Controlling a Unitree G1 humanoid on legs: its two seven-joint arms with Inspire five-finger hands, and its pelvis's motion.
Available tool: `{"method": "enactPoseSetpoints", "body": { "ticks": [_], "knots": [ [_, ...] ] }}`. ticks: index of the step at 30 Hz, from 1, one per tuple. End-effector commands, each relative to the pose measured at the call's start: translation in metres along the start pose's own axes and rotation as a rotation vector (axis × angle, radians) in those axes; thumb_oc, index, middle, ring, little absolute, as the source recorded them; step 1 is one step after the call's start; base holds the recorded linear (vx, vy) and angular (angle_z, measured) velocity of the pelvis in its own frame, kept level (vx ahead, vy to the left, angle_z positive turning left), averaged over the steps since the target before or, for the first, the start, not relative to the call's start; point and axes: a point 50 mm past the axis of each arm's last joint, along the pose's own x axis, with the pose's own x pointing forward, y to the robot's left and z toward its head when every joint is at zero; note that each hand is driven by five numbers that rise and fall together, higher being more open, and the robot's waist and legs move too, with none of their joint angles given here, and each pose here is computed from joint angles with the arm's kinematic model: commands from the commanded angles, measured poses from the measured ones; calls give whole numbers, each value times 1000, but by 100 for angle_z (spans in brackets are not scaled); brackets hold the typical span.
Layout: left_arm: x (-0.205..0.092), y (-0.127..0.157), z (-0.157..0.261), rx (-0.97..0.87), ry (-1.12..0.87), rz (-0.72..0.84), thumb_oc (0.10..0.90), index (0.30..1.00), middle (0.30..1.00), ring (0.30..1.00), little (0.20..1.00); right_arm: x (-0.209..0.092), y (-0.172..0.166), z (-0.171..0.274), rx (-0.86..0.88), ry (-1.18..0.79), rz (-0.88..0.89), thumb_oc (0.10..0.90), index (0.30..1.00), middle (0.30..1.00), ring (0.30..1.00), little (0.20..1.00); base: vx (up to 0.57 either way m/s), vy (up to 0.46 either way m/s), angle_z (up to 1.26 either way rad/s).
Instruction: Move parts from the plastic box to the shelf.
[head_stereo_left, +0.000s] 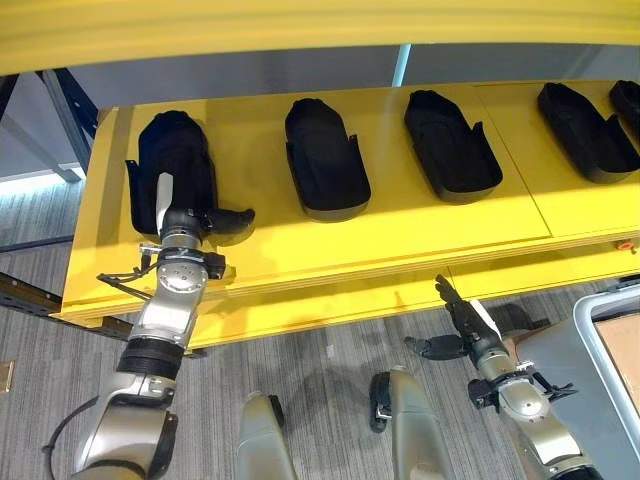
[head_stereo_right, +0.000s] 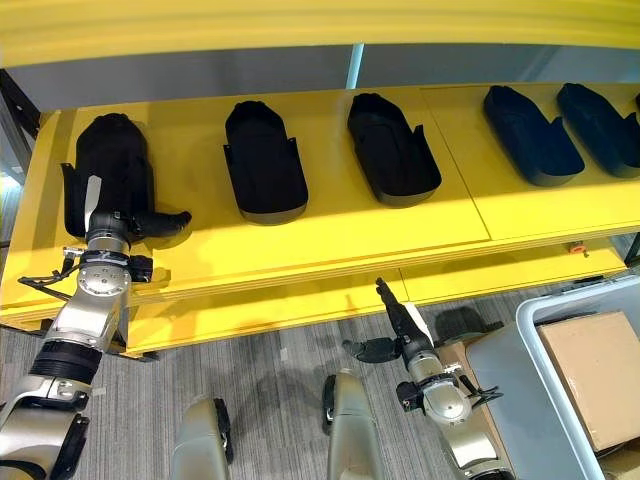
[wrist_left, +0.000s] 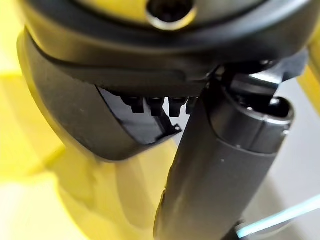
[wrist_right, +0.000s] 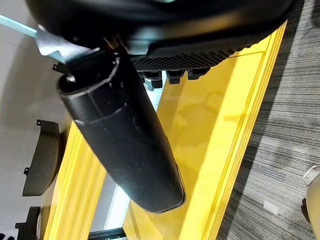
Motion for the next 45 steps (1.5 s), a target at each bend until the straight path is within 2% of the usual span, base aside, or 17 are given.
{"method": "enactPoseSetpoints", "body": {
  "ticks": [1, 3, 9, 13, 18, 19, 21, 22, 23, 25, 27, 36, 45],
  "knots": [
    [3, 24, 1, 215, -59, 48, 900, 1000, 1000, 1000, 1000, 1, -21, 35, -7, -194, -72, 900, 1000, 1000, 1000, 1000, 0, 0, 0],
    [2, 31, 4, 340, -92, 37, 900, 1000, 1000, 1000, 1000, 0, -22, 33, -15, -189, -65, 900, 1000, 1000, 1000, 1000, 0, 0, 0],
    [-1, 43, -7, 466, -74, 45, 900, 1000, 1000, 1000, 1000, -1, -20, 34, -17, -198, -44, 900, 1000, 1000, 1000, 1000, 0, 0, 0],
    [-2, 48, -13, 453, -46, 61, 900, 1000, 1000, 1000, 1000, -2, -21, 34, -19, -200, -42, 900, 1000, 1000, 1000, 1000, 19, 1, 0],
    [0, 47, -19, 288, 15, 96, 900, 1000, 1000, 1000, 1000, -2, -20, 32, -13, -188, -43, 900, 1000, 1000, 1000, 1000, 29, 2, -1],
    [1, 45, -23, 158, 49, 114, 900, 1000, 1000, 1000, 1000, -1, -19, 31, -5, -183, -45, 900, 1000, 1000, 1000, 1000, 0, 0, 0],
    [4, 40, -18, 17, 57, 125, 900, 1000, 1000, 1000, 1000, 0, -18, 31, -6, -178, -45, 900, 1000, 1000, 1000, 1000, -41, 0, -1],
    [5, 40, -18, 15, 55, 126, 900, 1000, 1000, 1000, 1000, 0, -18, 31, -6, -180, -47, 900, 1000, 1000, 1000, 1000, -79, 6, -1],
    [7, 34, -10, -77, 38, 117, 900, 1000, 1000, 1000, 1000, 0, -17, 31, -4, -175, -47, 900, 1000, 1000, 1000, 1000, -81, 8, 0],
    [8, 32, -7, -116, 30, 106, 900, 1000, 1000, 1000, 1000, 1, -17, 30, -7, -172, -48, 900, 1000, 1000, 1000, 1000, 0, 0, 0],
    [11, 21, 5, -234, 6, 69, 900, 1000, 1000, 1000, 1000, 2, -16, 30, -7, -166, -49, 900, 1000, 1000, 1000, 1000, 0, 0, 0],
    [22, 2, 27, -490, 1, 10, 900, 1000, 1000, 1000, 1000, 4, -11, 30, -1, -162, -40, 900, 1000, 1000, 1000, 1000, 0, 0, 0],
    [27, -9, 40, -593, 1, -10, 900, 1000, 1000, 1000, 1000, 5, -9, 29, -1, -160, -41, 900, 1000, 1000, 1000, 1000, 0, 0, 0]
  ]
}}
